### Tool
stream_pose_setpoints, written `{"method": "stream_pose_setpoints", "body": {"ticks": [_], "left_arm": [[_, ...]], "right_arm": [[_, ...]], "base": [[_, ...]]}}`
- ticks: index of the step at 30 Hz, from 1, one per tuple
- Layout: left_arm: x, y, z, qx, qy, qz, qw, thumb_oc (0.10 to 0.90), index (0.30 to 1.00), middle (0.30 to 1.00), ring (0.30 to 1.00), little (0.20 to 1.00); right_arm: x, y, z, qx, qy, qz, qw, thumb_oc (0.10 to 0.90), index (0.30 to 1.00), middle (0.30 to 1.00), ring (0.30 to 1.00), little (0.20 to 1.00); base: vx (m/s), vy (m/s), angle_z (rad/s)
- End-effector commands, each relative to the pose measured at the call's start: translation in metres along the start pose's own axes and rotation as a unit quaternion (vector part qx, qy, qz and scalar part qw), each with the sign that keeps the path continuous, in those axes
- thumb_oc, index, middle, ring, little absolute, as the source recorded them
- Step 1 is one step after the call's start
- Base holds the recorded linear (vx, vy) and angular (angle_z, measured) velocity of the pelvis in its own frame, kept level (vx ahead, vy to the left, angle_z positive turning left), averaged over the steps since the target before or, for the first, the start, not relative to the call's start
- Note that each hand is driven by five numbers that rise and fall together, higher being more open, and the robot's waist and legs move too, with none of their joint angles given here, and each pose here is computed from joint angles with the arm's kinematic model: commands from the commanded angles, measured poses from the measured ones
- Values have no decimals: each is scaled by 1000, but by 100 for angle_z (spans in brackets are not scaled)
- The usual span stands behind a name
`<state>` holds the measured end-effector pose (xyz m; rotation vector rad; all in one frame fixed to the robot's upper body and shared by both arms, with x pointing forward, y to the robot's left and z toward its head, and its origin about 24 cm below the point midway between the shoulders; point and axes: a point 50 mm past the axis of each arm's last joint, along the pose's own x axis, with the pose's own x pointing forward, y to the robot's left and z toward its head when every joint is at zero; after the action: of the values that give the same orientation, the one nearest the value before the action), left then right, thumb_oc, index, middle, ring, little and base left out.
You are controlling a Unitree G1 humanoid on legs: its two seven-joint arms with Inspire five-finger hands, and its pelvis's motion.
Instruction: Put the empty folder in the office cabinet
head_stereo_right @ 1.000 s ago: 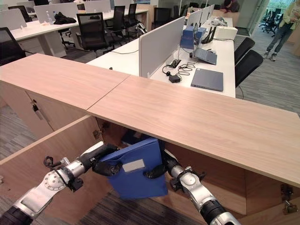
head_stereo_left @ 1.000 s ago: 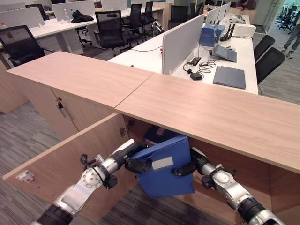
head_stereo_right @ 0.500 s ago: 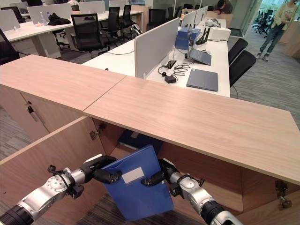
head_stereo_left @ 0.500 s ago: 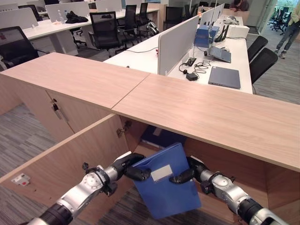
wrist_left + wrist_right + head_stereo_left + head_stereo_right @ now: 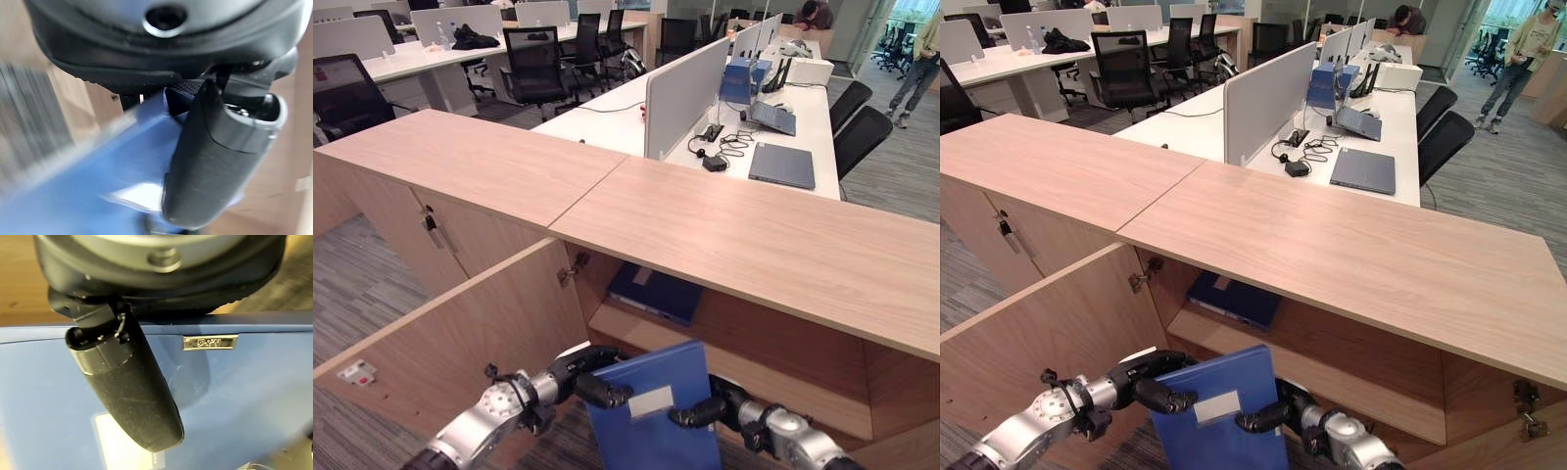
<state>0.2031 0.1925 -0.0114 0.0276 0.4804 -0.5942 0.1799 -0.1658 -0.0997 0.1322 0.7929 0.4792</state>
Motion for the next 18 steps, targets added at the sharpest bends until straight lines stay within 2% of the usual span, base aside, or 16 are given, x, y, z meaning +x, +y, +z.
{"method": "stream_pose_setpoints", "body": {"ticks": [1, 2, 3, 4, 5, 6, 8, 14, 18], "left_arm": [[22, -13, 65, -29, -208, -16, 978, 800, 900, 900, 900, 900], [22, -13, 65, -29, -208, -16, 978, 800, 900, 900, 900, 900], [15, 1, 45, -48, -179, 33, 982, 800, 900, 900, 900, 900], [15, 1, 45, -48, -179, 33, 982, 800, 900, 900, 900, 900], [8, 14, 25, -75, -151, 81, 982, 800, 900, 900, 900, 900], [8, 14, 25, -75, -151, 81, 982, 800, 900, 900, 900, 900], [0, 23, 9, -91, -130, 129, 979, 800, 900, 900, 900, 900], [-12, 31, -22, -146, -104, 199, 964, 800, 900, 900, 900, 900], [-17, 34, -33, -169, -97, 235, 952, 800, 900, 900, 900, 900]], "right_arm": [[25, 48, 34, 29, -89, 84, 992, 400, 300, 300, 300, 300], [25, 48, 33, 29, -89, 84, 992, 400, 300, 300, 300, 300], [17, 31, 23, 60, -88, 45, 993, 400, 300, 300, 300, 300], [17, 31, 23, 60, -88, 45, 993, 400, 300, 300, 300, 300], [10, 16, 16, 101, -93, 6, 990, 400, 300, 300, 300, 300], [10, 16, 16, 101, -93, 6, 990, 400, 300, 300, 300, 300], [6, 3, 12, 145, -103, -32, 984, 400, 300, 300, 300, 300], [-2, -11, 5, 214, -124, -82, 965, 400, 300, 300, 300, 300], [-7, -24, -3, 228, -117, -128, 958, 400, 300, 300, 300, 300]], "base": [[0, 0, 0], [0, 0, 0], [0, 0, 0], [0, 0, 0], [0, 0, 0], [0, 0, 0], [0, 0, 0], [0, 0, 0], [0, 0, 0]]}}
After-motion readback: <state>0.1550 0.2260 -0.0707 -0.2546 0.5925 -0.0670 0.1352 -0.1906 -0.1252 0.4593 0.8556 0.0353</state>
